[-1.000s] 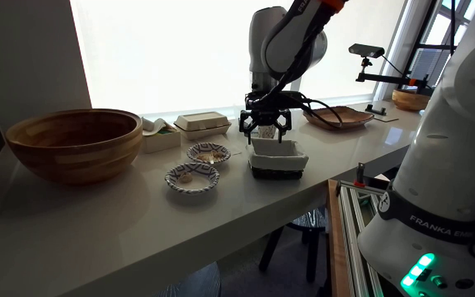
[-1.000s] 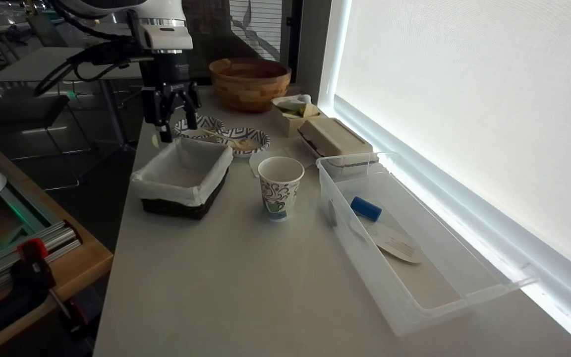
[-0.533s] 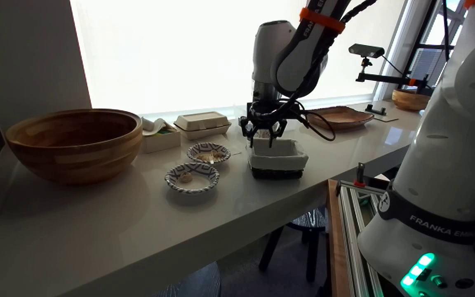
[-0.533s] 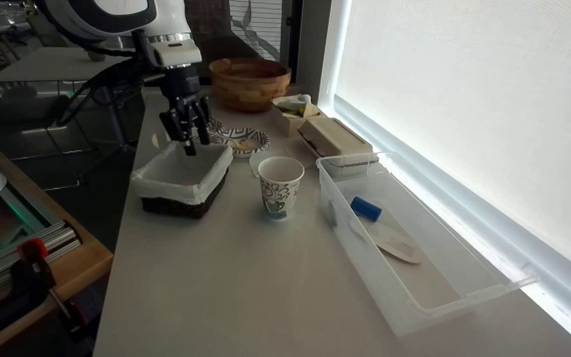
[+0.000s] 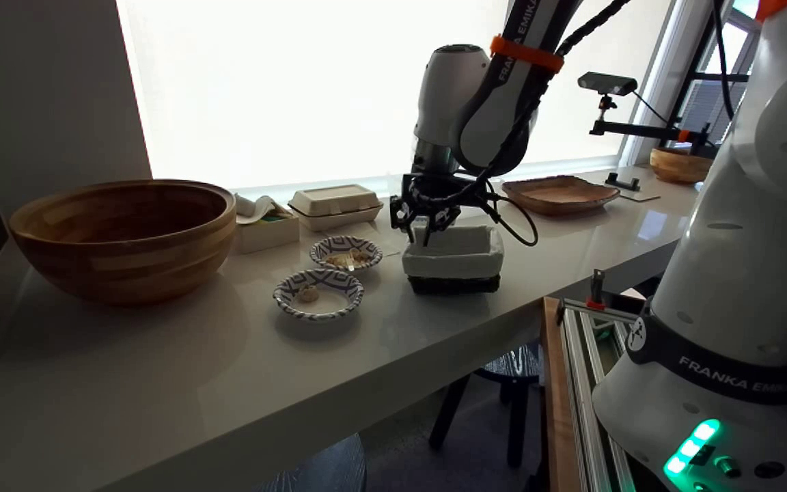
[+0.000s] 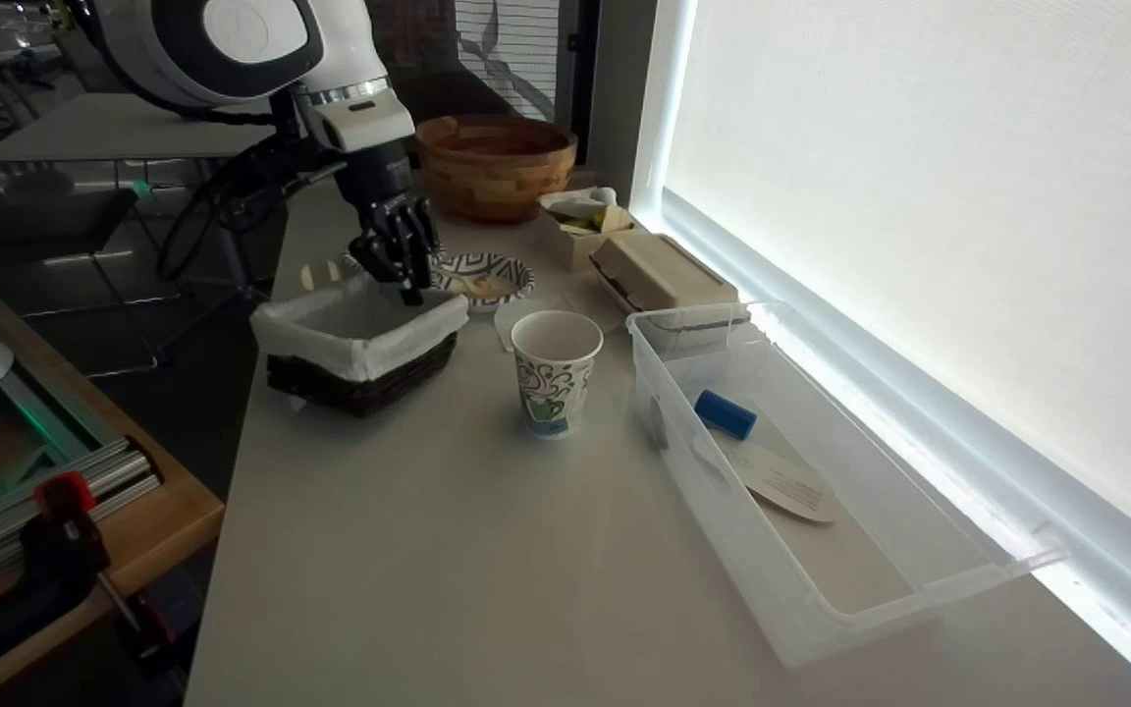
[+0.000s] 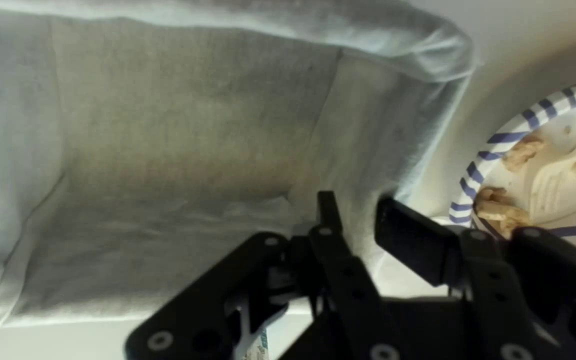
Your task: Put the brown basket on the takeaway pack
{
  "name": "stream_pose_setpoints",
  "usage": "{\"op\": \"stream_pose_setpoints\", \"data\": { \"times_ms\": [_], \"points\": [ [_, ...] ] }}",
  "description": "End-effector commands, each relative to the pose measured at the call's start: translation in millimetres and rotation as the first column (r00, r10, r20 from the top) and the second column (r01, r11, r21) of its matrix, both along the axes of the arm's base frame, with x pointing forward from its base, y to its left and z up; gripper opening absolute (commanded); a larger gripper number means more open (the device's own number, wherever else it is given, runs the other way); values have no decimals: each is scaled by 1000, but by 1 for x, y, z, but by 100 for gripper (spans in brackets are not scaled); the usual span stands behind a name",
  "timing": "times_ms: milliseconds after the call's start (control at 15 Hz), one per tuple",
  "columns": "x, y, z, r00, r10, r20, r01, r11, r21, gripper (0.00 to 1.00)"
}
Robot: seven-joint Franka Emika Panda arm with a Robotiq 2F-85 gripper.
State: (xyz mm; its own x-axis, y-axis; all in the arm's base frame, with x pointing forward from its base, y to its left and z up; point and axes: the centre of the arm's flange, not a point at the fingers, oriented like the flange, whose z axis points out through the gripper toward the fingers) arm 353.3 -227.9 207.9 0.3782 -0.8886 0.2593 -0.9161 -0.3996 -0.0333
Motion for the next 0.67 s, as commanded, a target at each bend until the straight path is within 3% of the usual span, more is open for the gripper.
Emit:
{"op": "stream_pose_setpoints", "data": {
  "times_ms": [0, 200, 467, 533, 600],
  "points": [
    [0, 1, -13, 998, 12, 69, -13, 1000, 2, 62],
    [-2, 2, -14, 995, 10, 101, -11, 1000, 16, 84],
    [0, 3, -19, 995, 8, 101, -11, 999, 32, 93],
    [0, 4, -21, 996, 5, 93, -8, 999, 37, 66],
    [0, 4, -23, 996, 0, 86, -4, 999, 44, 66]
  ]
}}
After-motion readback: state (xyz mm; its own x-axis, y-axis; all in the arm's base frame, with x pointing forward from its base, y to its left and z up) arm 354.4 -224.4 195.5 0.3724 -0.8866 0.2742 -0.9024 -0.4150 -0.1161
